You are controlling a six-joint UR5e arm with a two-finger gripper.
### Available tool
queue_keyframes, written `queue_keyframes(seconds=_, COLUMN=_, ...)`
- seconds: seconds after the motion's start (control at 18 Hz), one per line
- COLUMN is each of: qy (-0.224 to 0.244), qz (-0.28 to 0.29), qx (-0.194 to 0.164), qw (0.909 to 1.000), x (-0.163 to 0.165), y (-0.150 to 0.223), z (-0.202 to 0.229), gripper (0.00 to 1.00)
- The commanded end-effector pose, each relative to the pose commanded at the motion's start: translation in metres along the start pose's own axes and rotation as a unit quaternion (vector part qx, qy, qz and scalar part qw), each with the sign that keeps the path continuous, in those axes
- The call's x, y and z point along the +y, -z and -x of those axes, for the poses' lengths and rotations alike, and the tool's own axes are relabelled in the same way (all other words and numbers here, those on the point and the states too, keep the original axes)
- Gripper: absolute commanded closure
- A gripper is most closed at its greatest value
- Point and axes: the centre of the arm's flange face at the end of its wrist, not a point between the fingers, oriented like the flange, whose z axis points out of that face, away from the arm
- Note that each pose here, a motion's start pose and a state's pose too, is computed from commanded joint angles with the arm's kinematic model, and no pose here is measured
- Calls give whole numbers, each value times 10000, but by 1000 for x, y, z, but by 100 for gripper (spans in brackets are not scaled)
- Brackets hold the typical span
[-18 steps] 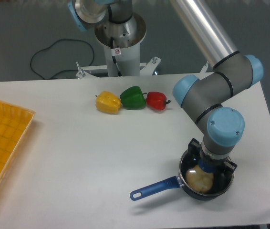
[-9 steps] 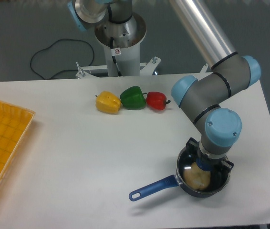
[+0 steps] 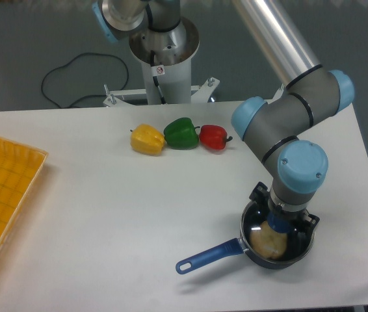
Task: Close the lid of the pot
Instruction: 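Open the gripper and lift it up off the lid knob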
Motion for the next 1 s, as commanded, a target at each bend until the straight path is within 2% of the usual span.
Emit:
queue_keyframes(seconds=0.44, qy=49, qz=-265, qx=37, qw=9996, x=16, y=22, z=-45, gripper=0)
queue_keyframes(seconds=0.72, qy=95, qz=-297, qx=34, qw=9995, x=21, y=27, z=-48, gripper=0)
queue_keyframes(seconds=0.89, qy=187, qz=-241, qx=10, qw=9995, x=42, y=34, z=-47, gripper=0)
queue_keyframes(seconds=1.0, qy=262, qz=-228, qx=35, qw=9994, x=69, y=32, z=-47, gripper=0)
